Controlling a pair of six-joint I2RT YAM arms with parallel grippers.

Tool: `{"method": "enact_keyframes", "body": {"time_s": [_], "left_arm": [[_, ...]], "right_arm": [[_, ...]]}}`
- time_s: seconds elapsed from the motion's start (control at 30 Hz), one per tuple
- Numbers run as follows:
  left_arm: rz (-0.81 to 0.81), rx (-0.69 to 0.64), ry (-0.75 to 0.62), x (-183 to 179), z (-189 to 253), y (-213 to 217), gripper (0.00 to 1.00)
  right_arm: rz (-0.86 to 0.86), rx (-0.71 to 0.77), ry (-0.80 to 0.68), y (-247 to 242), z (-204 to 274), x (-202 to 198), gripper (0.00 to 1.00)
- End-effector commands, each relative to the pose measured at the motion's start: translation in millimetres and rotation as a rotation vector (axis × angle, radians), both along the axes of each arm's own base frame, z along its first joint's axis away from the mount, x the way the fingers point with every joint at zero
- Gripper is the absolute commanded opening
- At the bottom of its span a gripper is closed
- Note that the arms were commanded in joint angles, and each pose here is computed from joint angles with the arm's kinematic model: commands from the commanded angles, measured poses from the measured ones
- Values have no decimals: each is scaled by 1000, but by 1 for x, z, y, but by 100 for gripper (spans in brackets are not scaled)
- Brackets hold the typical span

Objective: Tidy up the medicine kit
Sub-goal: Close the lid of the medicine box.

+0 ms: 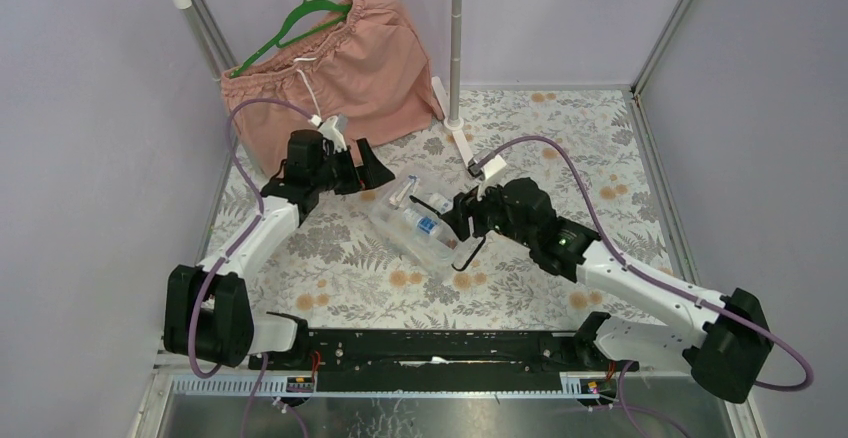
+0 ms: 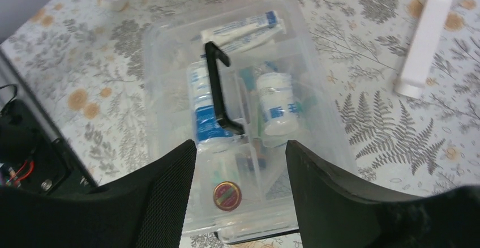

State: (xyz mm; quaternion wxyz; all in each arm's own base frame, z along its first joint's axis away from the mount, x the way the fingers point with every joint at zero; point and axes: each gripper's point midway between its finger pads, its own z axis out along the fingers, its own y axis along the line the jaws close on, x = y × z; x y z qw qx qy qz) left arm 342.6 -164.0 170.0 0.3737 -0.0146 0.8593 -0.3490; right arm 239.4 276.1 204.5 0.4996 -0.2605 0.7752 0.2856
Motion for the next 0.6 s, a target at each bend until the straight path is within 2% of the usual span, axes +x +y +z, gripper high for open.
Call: {"method": "enact_keyframes", "body": {"time_s": [0.0, 0.13, 0.23, 0.4, 0.57], "left_arm": [[-15, -65, -26, 2, 4, -7, 96], [-32, -82, -25, -2, 1, -10, 97], [-44, -77, -20, -5, -3, -12, 97], [-67, -76, -4, -7, -9, -16, 98], [-90, -81, 12, -11, -13, -22, 98]], "right_arm": [[-170, 15, 7, -9, 16, 26, 67], [-535, 56, 171, -61, -5, 36, 65], [-690, 70, 266, -96, -25, 31, 65], [-781, 60, 367, -130, -52, 16, 63], [-739, 48, 462, -123, -72, 6, 63]]}}
